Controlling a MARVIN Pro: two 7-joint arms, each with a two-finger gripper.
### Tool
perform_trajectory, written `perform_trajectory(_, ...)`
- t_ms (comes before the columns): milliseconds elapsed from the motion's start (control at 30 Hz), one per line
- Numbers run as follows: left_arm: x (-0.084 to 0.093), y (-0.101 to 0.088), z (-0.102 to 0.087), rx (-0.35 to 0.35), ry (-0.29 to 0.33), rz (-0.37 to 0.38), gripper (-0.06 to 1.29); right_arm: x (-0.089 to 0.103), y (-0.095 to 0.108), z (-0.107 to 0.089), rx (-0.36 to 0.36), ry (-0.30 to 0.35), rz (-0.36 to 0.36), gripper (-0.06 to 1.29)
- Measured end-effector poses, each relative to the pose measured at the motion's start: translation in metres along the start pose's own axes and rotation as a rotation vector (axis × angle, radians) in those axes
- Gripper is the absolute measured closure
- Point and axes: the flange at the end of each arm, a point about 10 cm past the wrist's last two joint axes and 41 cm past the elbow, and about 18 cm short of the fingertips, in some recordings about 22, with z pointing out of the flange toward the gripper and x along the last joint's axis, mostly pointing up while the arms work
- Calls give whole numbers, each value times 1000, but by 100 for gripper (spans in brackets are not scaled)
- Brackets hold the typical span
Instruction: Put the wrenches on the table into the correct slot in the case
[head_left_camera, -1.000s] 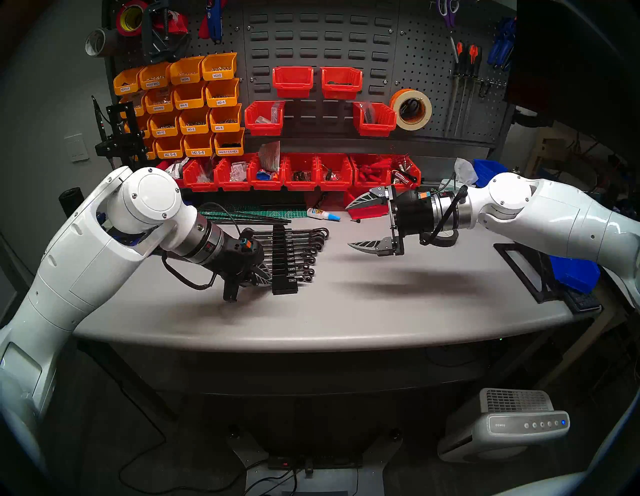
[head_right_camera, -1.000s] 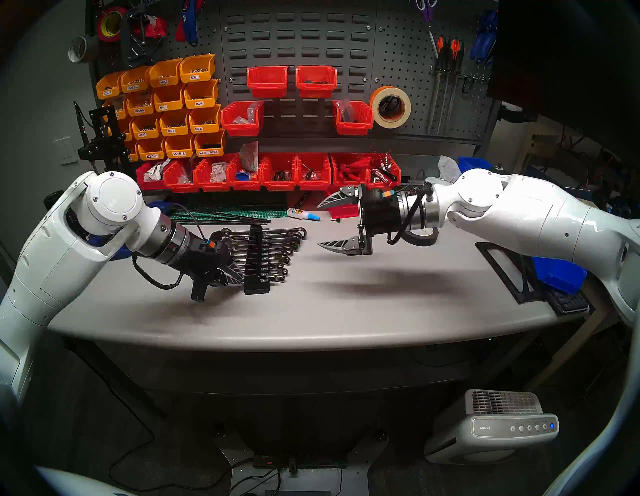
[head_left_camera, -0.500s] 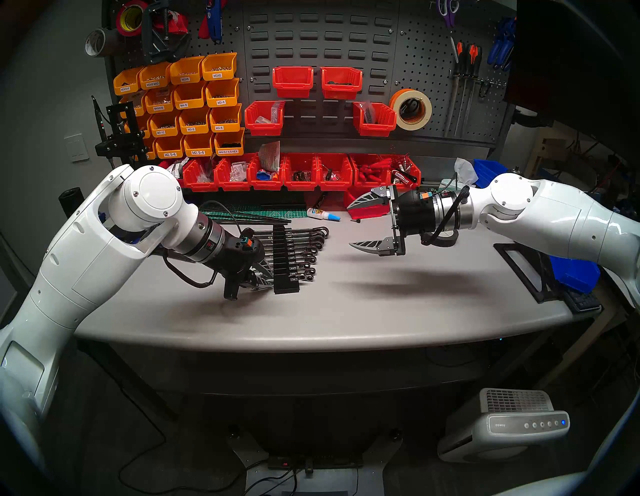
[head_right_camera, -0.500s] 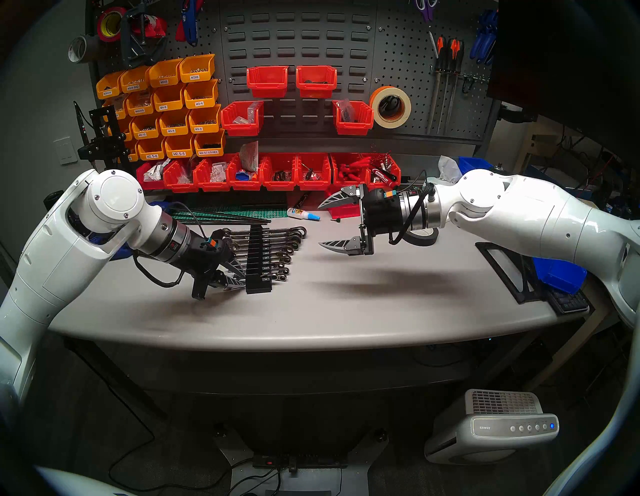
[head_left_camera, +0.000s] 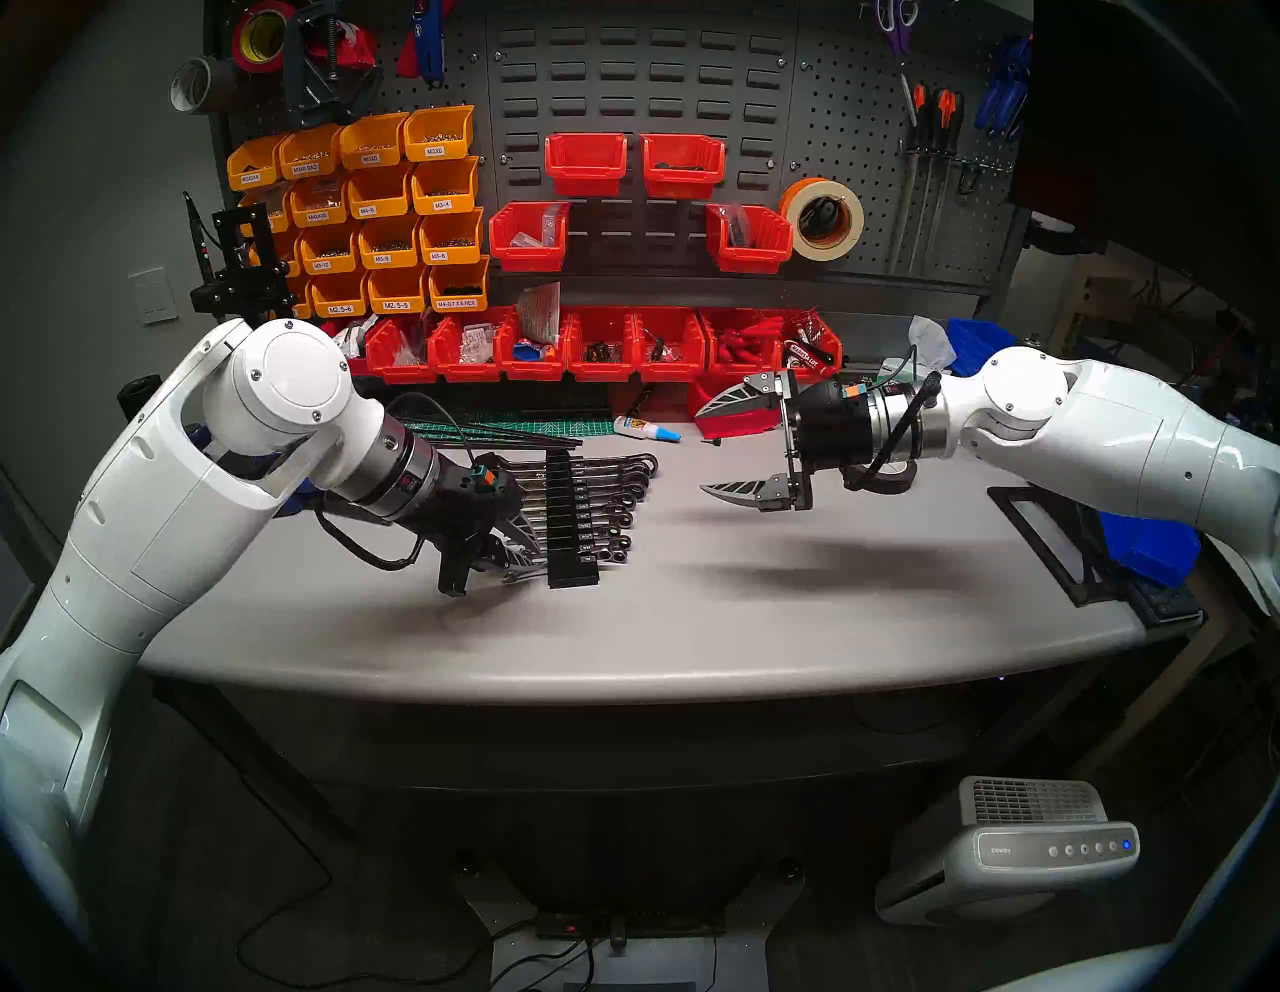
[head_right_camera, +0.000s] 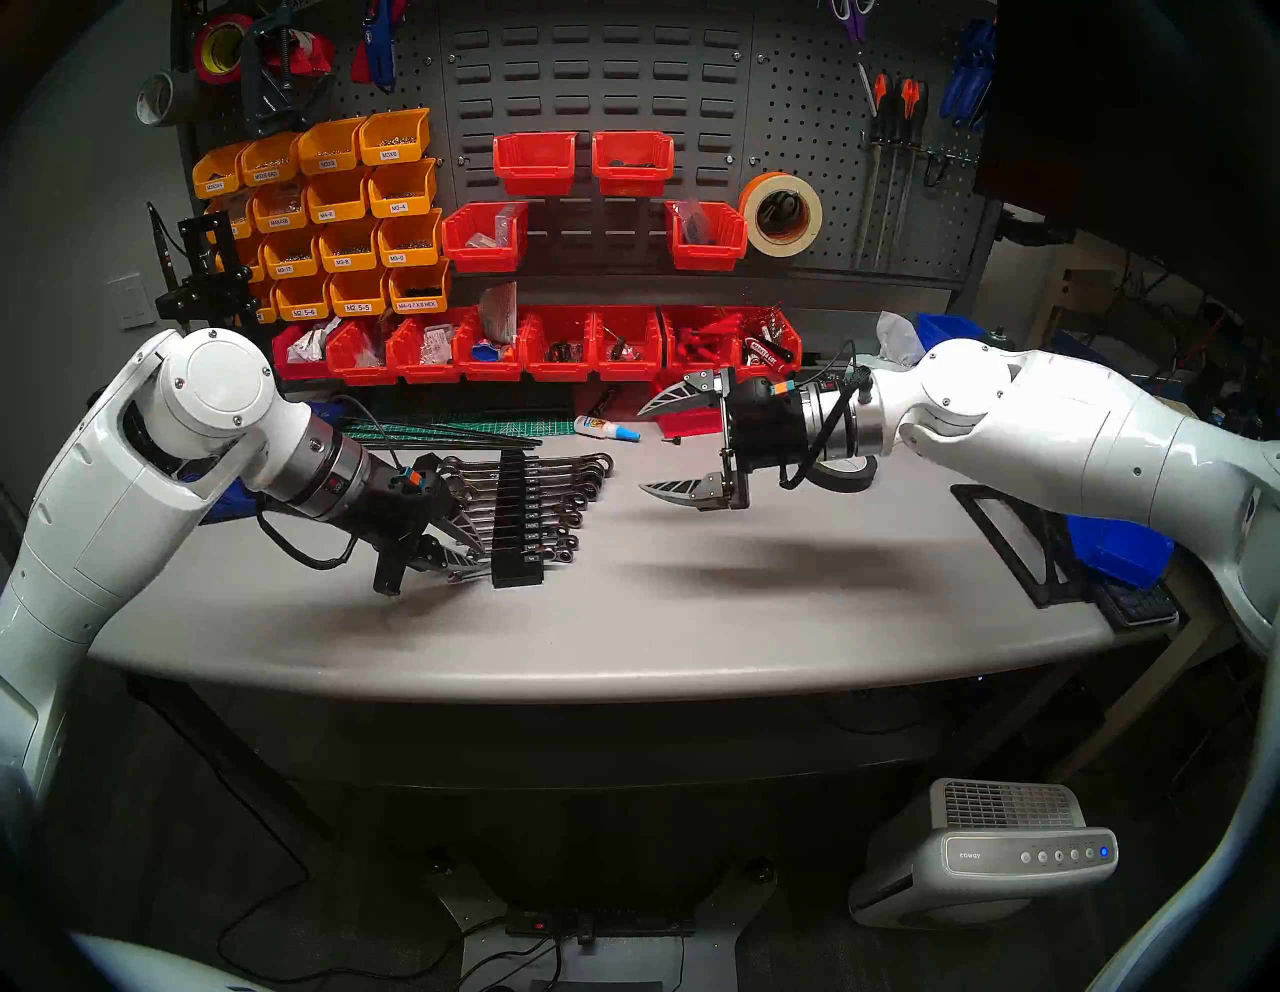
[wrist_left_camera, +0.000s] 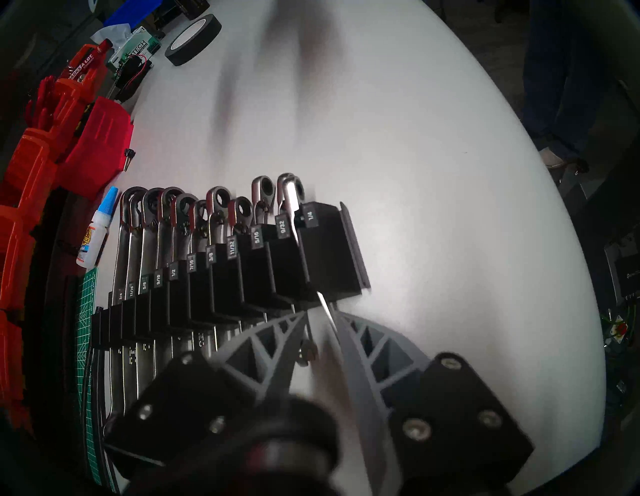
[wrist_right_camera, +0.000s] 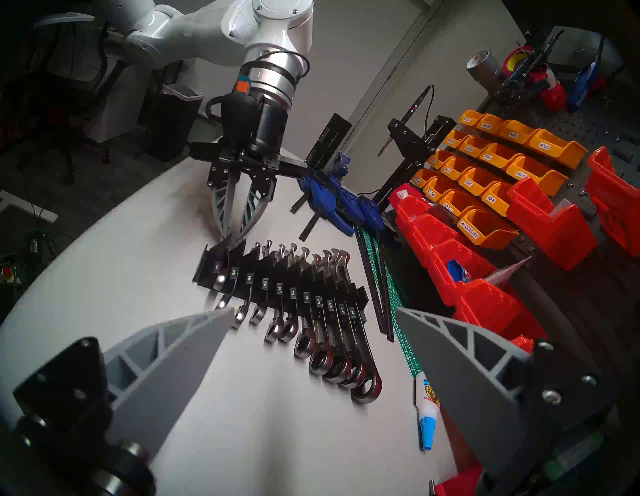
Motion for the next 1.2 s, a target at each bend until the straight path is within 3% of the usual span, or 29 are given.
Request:
perform_trajectory(700, -14, 9, -11, -48, -25, -9, 84, -1, 1, -2, -4, -4, -1, 2)
perform_trajectory(1200, -26, 10, -8, -41, -40, -12, 87, 0, 0, 0, -1, 1, -2, 2)
